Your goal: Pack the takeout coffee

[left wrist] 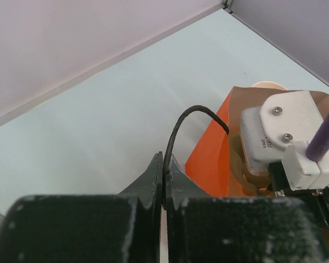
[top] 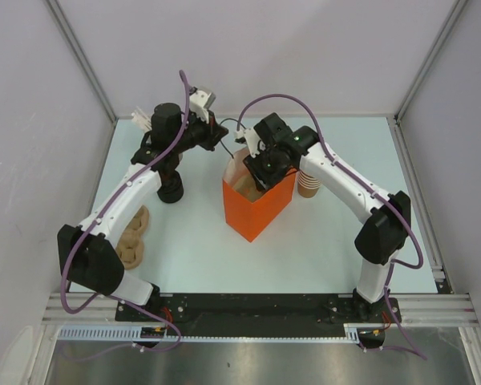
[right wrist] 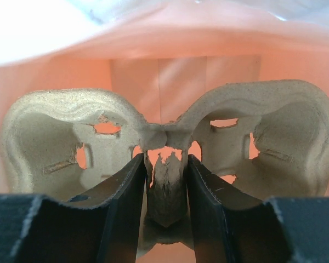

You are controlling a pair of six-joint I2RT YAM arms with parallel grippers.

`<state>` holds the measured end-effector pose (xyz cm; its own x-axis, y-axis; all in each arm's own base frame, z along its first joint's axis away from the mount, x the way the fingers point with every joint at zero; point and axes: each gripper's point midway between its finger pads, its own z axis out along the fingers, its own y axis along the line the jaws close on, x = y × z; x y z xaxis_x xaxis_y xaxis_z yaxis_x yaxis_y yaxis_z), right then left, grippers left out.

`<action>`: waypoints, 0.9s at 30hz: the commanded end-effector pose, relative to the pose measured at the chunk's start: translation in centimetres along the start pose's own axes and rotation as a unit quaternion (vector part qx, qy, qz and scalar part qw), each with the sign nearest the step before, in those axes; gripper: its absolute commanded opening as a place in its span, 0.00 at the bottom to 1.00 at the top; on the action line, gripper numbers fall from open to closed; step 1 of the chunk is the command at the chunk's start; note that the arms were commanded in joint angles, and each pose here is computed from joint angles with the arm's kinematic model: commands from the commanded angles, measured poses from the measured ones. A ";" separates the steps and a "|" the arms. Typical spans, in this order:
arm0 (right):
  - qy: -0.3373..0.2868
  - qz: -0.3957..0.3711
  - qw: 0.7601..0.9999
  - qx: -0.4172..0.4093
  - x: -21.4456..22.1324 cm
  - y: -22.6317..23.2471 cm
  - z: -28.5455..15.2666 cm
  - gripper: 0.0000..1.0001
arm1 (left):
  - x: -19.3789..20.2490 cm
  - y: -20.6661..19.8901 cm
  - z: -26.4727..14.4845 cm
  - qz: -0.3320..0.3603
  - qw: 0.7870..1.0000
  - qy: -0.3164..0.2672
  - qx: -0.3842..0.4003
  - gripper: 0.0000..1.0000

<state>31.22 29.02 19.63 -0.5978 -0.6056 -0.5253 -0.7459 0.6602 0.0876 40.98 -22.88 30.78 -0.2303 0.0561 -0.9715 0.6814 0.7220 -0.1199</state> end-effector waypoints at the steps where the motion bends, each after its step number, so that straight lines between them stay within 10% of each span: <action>1: 0.005 -0.010 1.000 -0.001 0.0 0.3 -0.1 0.40 | -1.8 0.8 -0.1 -0.005 0.999 -0.028 -0.033 0.00; 27: 0.063 -0.027 0.997 -0.017 1.4 0.8 1.4 0.39 | -1.0 2.0 0.9 -0.021 0.998 -0.017 -0.064 0.00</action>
<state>30.54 29.06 16.95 -0.6125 -0.6696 -0.4200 -0.7633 0.6391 0.0942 42.60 -21.98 29.14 -0.2831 0.0333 -0.9585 0.5923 0.7921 -0.1474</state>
